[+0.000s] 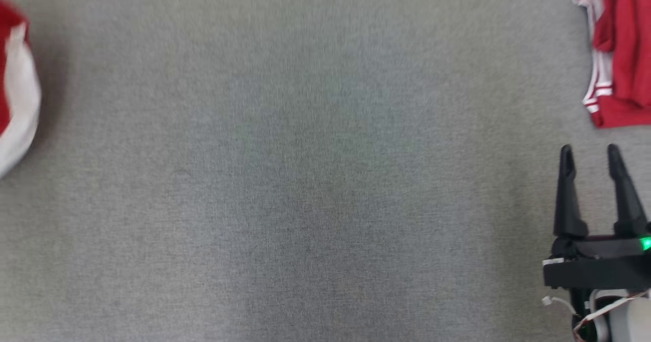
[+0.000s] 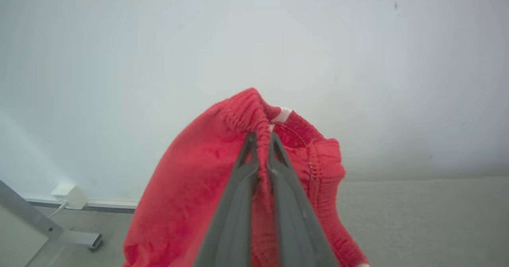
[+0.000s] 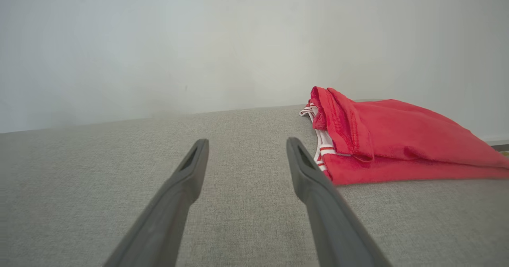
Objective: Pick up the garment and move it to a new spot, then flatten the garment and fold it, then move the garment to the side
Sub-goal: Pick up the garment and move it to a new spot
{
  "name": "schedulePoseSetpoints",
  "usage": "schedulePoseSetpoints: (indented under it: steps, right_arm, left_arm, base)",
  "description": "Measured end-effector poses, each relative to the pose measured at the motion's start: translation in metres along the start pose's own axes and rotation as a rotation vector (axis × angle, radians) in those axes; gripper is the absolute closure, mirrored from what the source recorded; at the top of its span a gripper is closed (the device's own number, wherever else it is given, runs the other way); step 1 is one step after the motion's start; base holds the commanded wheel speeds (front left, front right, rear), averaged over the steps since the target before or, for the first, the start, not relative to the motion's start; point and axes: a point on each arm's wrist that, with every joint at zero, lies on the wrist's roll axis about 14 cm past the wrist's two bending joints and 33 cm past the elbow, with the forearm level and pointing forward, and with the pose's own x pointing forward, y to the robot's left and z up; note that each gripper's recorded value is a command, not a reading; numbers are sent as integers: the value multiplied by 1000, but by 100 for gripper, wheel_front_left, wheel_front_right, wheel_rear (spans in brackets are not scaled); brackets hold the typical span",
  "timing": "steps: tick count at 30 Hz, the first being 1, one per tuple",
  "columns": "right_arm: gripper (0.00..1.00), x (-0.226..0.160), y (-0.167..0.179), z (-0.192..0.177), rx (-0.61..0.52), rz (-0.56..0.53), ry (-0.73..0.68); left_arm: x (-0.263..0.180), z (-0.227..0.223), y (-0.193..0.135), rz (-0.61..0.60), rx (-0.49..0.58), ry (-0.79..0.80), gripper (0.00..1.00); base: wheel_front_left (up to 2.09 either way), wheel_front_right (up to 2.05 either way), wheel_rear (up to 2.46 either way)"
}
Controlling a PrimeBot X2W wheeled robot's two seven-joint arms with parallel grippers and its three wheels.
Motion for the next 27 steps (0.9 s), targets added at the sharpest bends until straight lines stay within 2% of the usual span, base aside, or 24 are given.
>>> schedulePoseSetpoints:
  steps: [5, 10, 15, 20, 21, 27]
  right_arm:
    - [0, -11, 2, 12, 36, -18, -32]
    - [0, -26, -7, 24, 56, -61, -60]
    - [0, -44, -24, 34, 71, -128, -82]
    - [0, -63, -44, 49, 73, -198, -118]
    - [0, -70, -52, 54, 69, -226, -131]
    - [0, -94, -75, 63, 63, -306, -153]
  left_arm:
    - [0, 98, -33, -97, 40, -228, 100]
    - [-17, 177, -104, -267, 63, -398, 100]
    - [-43, 219, -187, -459, 43, -481, 100]
    - [-77, 241, -273, -663, 3, -522, 100]
    - [-93, 247, -304, -740, -28, -532, 100]
    - [-146, 262, -386, -957, -112, -564, 100]
  base:
    - [0, 0, 0]
    - [0, 0, 0]
    - [0, 0, 0]
    - [0, 0, 0]
    - [0, 0, 0]
    - [0, 0, 0]
